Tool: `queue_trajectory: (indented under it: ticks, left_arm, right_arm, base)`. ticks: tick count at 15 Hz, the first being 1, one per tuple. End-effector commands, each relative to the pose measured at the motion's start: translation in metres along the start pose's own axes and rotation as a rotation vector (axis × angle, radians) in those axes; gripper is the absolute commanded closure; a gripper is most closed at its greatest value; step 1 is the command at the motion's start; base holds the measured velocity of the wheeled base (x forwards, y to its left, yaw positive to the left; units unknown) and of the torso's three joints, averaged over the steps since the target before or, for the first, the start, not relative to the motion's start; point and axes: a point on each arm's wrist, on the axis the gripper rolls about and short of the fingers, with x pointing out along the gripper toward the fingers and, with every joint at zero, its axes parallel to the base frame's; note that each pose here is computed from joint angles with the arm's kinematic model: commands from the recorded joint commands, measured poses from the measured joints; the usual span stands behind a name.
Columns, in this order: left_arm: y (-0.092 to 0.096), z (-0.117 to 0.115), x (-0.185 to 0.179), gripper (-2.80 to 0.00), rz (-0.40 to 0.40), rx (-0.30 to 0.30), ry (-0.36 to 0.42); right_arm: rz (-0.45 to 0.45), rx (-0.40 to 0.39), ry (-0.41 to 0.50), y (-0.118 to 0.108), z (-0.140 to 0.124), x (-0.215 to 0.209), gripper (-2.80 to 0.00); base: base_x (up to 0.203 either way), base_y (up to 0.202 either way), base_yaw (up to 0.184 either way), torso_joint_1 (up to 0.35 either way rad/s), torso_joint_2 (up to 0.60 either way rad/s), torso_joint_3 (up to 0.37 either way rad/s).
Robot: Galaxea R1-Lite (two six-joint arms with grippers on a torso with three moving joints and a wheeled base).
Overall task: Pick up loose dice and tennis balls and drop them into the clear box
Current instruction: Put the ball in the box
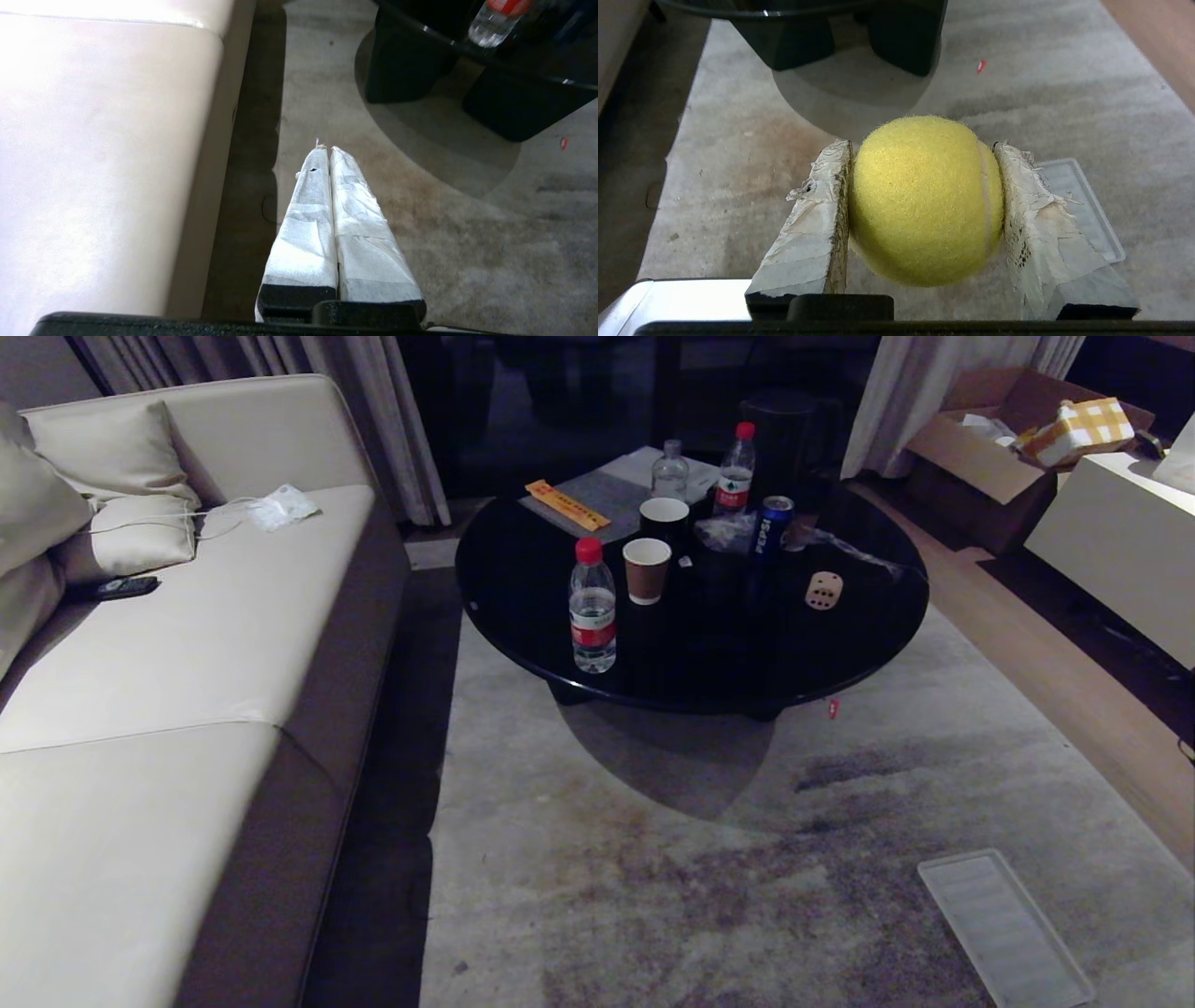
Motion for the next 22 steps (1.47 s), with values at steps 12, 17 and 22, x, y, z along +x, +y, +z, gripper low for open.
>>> queue_trajectory:
  ticks: [12, 17, 22]
  left_arm:
    - [0.0001, -0.0003, 0.0002, 0.0, 0.002, -0.003, 0.002]
    - [0.0, -0.0004, 0.0002, 0.0, 0.001, -0.001, 0.003]
    - [0.0001, -0.0004, 0.0001, 0.0, 0.002, -0.002, 0.001]
  right_arm:
    - [0.001, 0.0, 0.001, 0.0, 0.0002, 0.0001, 0.0]
    - [0.001, 0.0, 0.002, 0.0, 0.0, 0.0001, 0.0]
    - [0.001, 0.0, 0.002, 0.0, 0.0, 0.0001, 0.0]
  base:
    - [0.0, 0.0, 0.0, 0.003, 0.0, 0.203]
    - [0.0, 0.0, 0.0, 0.006, 0.0, 0.2]
    - [0.0, 0.0, 0.0, -0.001, 0.0, 0.182]
